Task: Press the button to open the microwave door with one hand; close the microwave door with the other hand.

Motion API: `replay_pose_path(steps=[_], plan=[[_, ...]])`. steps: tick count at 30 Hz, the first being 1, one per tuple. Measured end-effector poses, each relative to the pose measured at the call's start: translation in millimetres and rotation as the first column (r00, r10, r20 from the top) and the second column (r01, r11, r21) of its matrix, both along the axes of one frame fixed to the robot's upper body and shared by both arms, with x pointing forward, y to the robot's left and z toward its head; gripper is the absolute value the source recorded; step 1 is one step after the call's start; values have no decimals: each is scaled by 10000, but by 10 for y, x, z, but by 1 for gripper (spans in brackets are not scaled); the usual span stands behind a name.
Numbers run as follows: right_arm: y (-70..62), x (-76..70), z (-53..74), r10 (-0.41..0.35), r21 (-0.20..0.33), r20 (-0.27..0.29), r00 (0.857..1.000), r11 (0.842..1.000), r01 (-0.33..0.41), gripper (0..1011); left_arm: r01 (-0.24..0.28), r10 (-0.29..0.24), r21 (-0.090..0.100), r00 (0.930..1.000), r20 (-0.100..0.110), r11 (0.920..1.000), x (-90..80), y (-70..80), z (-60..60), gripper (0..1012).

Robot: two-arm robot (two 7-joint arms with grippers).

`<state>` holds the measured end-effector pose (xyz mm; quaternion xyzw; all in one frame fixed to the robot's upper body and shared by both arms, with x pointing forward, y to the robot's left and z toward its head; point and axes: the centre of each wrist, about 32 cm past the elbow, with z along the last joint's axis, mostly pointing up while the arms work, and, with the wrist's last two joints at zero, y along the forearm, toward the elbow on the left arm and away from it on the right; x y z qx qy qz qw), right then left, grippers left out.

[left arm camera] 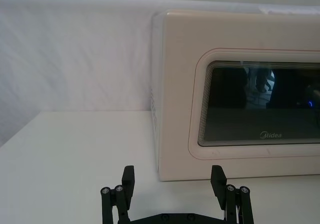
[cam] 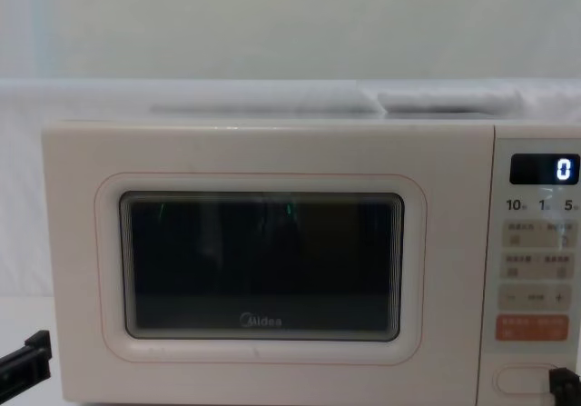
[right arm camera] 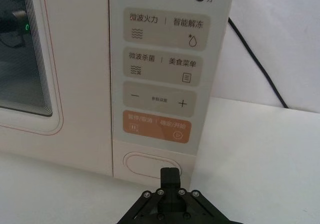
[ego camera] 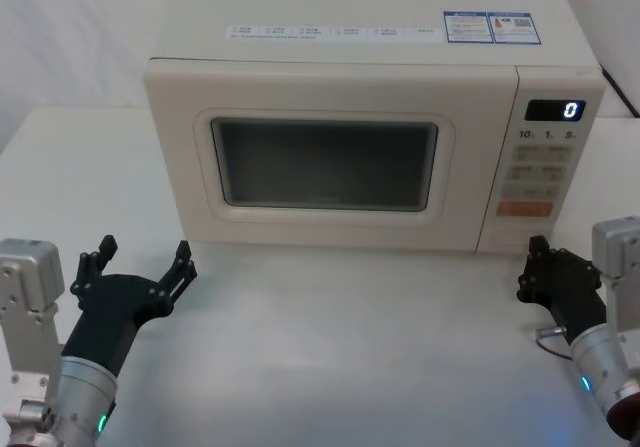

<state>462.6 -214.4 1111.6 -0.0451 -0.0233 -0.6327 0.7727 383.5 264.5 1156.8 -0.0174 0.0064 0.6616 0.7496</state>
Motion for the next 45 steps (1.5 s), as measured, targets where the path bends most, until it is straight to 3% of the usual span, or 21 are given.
replay_pose_path(steps=[45], plan=[[40, 187, -8, 262, -147, -113, 9996, 9995, -264, 0, 0, 0, 0, 10000, 0, 10000, 0, 0, 0, 1001]])
